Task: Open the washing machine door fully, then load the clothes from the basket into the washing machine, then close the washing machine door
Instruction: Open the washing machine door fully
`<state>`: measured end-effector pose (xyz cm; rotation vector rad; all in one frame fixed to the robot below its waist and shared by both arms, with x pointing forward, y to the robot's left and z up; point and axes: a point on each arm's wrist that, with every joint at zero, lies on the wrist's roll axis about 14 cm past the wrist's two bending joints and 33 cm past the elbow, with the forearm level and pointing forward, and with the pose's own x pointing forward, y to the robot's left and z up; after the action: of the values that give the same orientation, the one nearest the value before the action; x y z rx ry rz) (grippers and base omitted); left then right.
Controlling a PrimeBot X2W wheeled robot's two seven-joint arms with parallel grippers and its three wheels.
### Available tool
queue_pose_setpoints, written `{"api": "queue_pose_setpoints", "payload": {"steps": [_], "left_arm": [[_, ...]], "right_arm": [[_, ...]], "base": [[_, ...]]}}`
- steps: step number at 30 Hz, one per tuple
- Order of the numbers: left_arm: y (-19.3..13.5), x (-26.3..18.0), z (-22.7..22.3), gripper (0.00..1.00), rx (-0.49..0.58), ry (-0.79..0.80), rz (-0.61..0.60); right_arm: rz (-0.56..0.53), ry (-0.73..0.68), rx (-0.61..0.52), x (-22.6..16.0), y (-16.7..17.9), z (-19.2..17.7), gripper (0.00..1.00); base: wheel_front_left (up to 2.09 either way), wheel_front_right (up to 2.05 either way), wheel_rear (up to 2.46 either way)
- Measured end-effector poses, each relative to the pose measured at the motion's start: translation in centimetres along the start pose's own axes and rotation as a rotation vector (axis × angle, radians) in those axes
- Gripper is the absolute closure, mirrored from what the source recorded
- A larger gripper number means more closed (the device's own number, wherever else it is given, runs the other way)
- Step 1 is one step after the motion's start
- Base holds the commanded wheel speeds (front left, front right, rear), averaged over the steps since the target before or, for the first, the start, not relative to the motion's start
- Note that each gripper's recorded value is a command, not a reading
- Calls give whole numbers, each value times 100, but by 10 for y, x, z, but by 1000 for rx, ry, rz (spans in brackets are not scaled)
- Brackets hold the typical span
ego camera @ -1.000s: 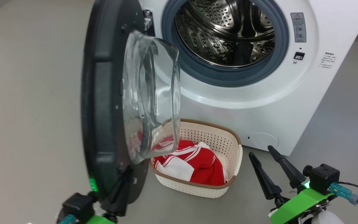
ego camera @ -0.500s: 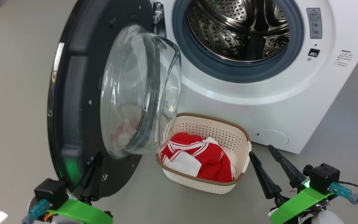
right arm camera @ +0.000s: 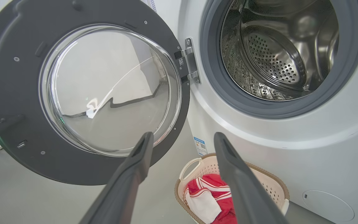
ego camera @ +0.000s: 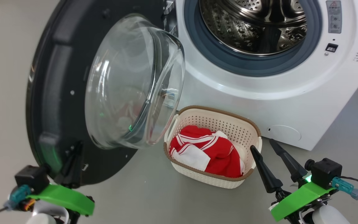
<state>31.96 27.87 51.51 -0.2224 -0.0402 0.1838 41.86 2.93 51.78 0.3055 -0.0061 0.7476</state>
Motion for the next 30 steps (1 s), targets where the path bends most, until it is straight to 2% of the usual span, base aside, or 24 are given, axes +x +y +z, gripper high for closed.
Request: {"api": "queue_pose_setpoints", "payload": {"steps": [17, 30], "left_arm": [[66, 21, 2, 100, 86, 94, 116], [85, 31, -3, 100, 126, 146, 141]], "right_arm": [[57, 23, 35, 27, 9, -17, 0], [53, 27, 40, 24, 11, -18, 0]], "base": [[0, 0, 0], [0, 0, 0]]}}
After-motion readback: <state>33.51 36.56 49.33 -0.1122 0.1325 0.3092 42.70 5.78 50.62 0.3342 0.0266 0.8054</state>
